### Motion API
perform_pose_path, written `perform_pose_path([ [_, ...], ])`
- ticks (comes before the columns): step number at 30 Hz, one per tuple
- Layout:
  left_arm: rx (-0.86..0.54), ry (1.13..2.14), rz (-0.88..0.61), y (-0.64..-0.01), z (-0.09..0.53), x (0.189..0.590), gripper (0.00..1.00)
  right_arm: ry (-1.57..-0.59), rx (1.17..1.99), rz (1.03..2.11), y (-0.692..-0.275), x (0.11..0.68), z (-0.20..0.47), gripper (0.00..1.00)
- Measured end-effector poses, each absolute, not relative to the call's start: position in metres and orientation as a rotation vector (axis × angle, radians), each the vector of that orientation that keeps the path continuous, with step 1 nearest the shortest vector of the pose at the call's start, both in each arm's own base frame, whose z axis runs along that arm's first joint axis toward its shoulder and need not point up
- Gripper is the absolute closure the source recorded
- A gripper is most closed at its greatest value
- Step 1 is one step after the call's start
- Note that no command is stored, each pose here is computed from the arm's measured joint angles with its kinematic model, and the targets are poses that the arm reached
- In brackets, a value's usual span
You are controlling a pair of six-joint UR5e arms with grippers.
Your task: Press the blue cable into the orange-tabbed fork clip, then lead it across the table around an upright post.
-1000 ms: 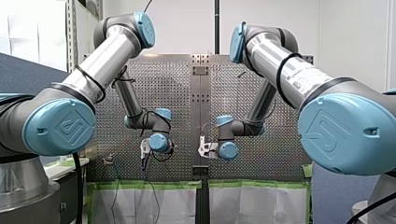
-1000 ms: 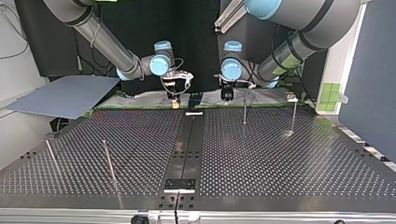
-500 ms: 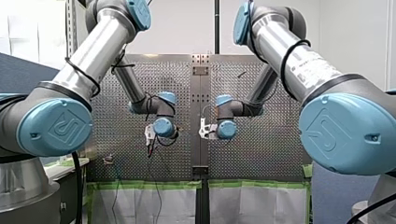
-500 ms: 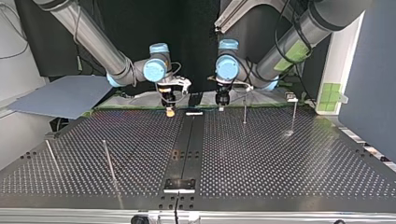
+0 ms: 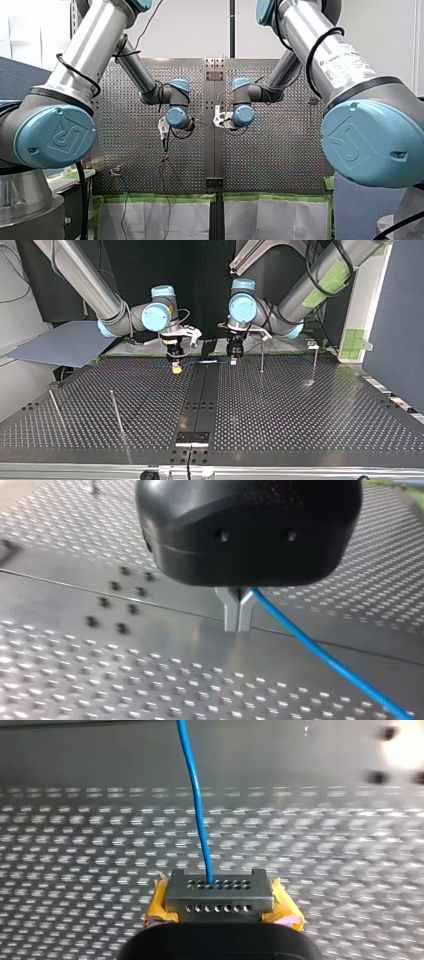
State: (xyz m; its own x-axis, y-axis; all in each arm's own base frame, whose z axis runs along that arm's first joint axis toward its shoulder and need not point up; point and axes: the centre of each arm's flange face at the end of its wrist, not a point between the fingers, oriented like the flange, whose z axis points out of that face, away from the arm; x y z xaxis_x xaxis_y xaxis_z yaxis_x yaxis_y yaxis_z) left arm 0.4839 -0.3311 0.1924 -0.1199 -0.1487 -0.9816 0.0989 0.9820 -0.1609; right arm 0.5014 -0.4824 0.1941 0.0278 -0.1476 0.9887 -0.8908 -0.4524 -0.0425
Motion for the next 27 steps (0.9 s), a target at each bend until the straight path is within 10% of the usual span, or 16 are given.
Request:
perform_pose_path([
  [27,-0.086,1.472,-0.254,-0.33,0.381,0.484,1.0,-0.961,1.44,1.658,-0.464,0.478,0.389,1.0],
])
